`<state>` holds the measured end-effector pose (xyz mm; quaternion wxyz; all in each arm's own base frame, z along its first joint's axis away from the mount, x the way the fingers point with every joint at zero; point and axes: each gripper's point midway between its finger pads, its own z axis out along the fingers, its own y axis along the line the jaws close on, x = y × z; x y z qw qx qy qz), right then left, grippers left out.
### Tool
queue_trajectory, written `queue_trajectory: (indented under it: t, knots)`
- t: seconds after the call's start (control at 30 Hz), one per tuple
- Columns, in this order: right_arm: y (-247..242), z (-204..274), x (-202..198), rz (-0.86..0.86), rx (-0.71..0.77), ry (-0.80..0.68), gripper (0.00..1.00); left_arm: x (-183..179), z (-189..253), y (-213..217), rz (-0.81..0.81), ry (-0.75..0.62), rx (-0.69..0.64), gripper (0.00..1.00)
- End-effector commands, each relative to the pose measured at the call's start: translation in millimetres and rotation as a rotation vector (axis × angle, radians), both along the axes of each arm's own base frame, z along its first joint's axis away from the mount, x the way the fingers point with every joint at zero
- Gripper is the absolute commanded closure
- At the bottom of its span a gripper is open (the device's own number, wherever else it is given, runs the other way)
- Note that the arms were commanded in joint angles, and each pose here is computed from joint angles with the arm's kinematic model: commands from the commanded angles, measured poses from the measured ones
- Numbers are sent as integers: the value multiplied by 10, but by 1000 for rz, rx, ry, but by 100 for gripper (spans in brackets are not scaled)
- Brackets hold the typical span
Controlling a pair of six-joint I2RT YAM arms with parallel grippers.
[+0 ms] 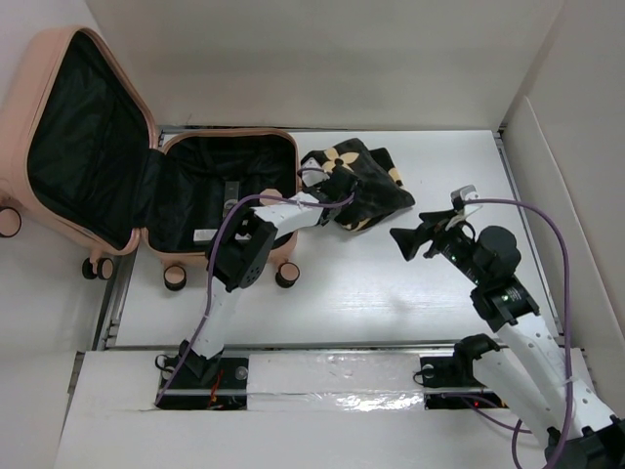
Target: Pack the luggage
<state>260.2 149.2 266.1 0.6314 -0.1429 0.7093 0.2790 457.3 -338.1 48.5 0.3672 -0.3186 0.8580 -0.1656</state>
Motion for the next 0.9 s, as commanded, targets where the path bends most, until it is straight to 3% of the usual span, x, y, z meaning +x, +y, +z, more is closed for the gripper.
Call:
queue_trajectory:
  t: [0.0, 0.07, 0.1, 0.2, 0.37, 0.47, 0.53, 0.67, 0.87]
  knots:
    - [63, 128, -65, 41, -3, -48, 0, 72, -244, 201, 111, 46, -13, 6]
    - [54, 161, -86, 39, 1, -60, 0, 75, -300, 230, 120, 39, -6, 16]
    - [51, 178, -96, 39, 4, -64, 0, 115, -289, 205, 119, 18, -18, 49]
    - [53, 270, -152, 44, 18, -88, 1, 245, -163, 148, 67, -51, -40, 100]
    - [32, 358, -155, 31, 30, -109, 1, 339, 461, -157, -95, -207, 0, 100]
    - [38, 392, -141, 31, 32, -111, 1, 195, 884, -309, -175, -292, -9, 100]
    - [18, 432, -141, 18, 44, -112, 1, 138, 1336, -393, -224, -380, -97, 100]
    - [-48, 539, -142, -22, 68, -135, 1, 66, 2032, -533, -340, -494, -147, 100]
    - [-95, 602, -115, -48, 71, -135, 1, 156, 3020, -435, -498, -634, -95, 100]
